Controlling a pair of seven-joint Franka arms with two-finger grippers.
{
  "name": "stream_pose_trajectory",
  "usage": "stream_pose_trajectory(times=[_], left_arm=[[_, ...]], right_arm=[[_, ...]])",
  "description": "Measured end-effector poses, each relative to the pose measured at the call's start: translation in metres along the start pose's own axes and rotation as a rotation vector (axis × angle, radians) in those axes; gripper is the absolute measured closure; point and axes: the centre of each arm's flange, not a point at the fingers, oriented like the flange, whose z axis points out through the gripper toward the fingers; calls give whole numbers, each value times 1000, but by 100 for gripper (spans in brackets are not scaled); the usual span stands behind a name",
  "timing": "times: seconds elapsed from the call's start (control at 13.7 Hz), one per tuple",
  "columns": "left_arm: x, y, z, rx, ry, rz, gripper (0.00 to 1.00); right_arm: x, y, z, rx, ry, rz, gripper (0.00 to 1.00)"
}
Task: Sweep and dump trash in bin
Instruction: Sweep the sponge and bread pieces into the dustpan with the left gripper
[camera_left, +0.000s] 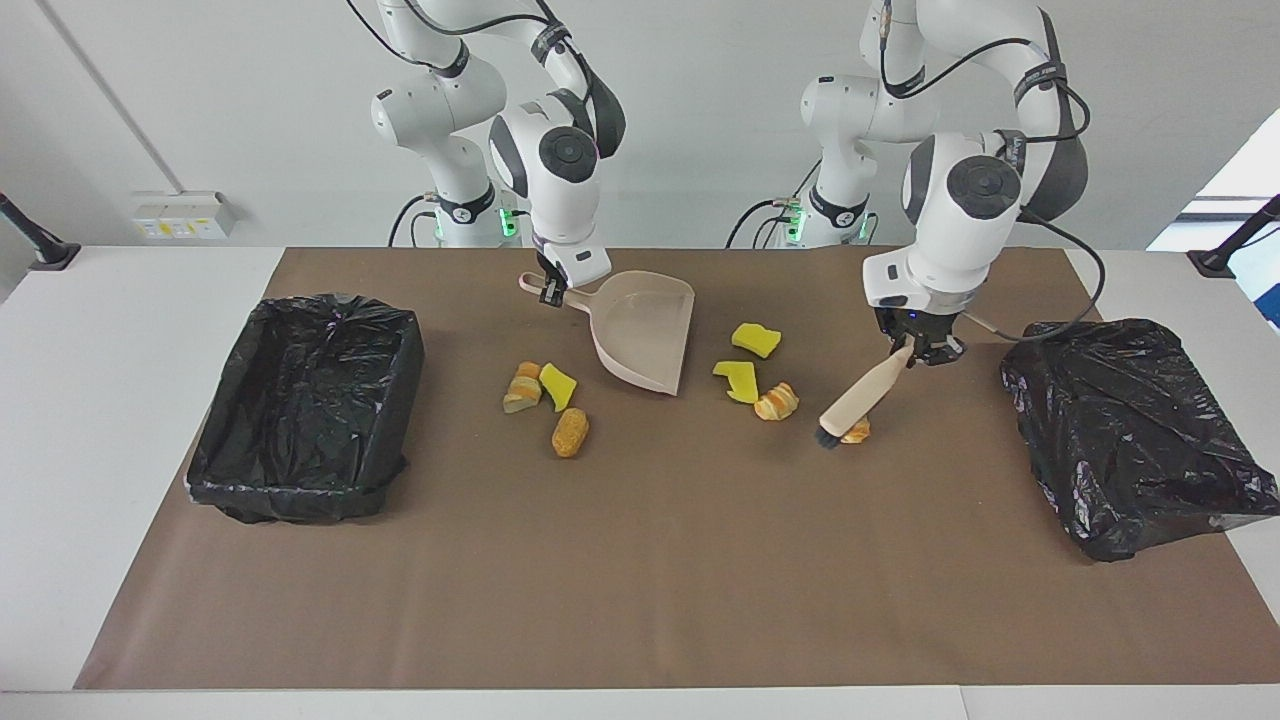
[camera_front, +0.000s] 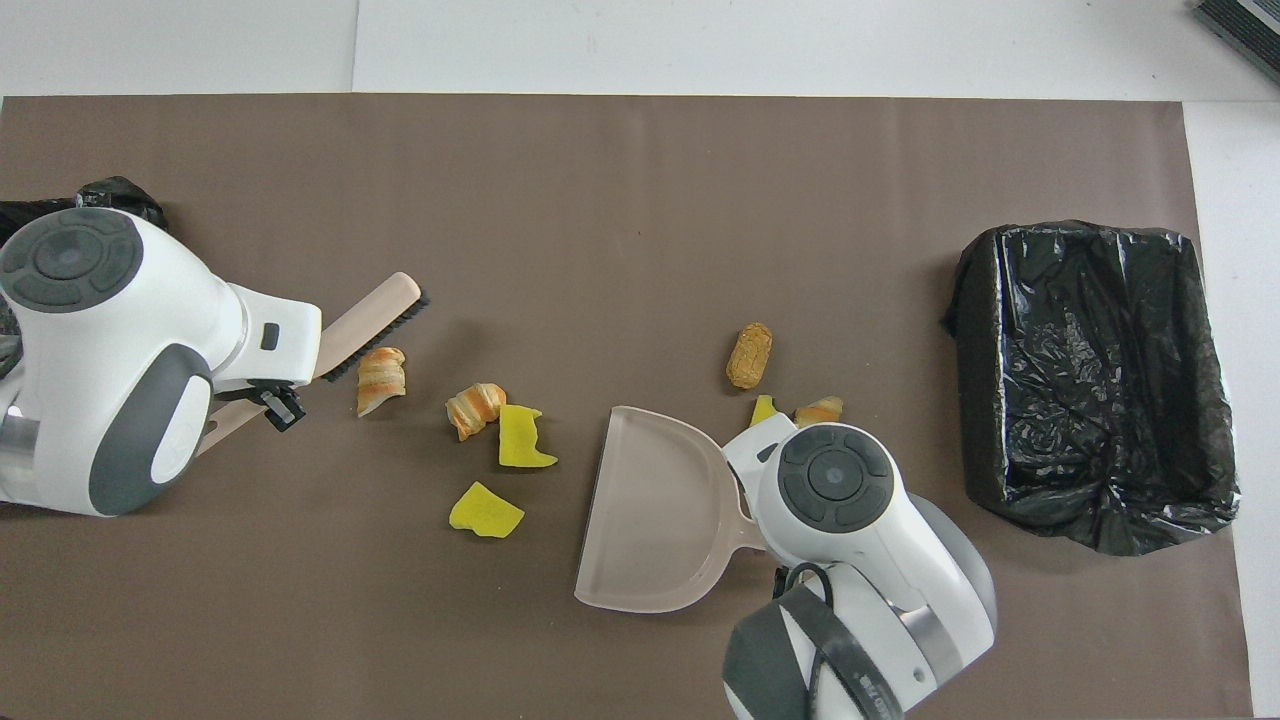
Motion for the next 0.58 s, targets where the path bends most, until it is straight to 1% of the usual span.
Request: stream_pose_trajectory(times=[0.15,0.29,0.44,0.58], left_arm=[[-27,-31,16,-21,-14,-117,74],[-45,-44,37,-38,-25,-176,74],[-46,-31,64,-52,-43,-249,74],[-33,-5,80,-52,-56,-302,74]], right_arm=[[2,-5,7,1,-8,-11,67],[2,-5,8,3,-11,16,67],[2,-6,10,5,-14,62,67],[2,-7,12,8,-17,72,67]])
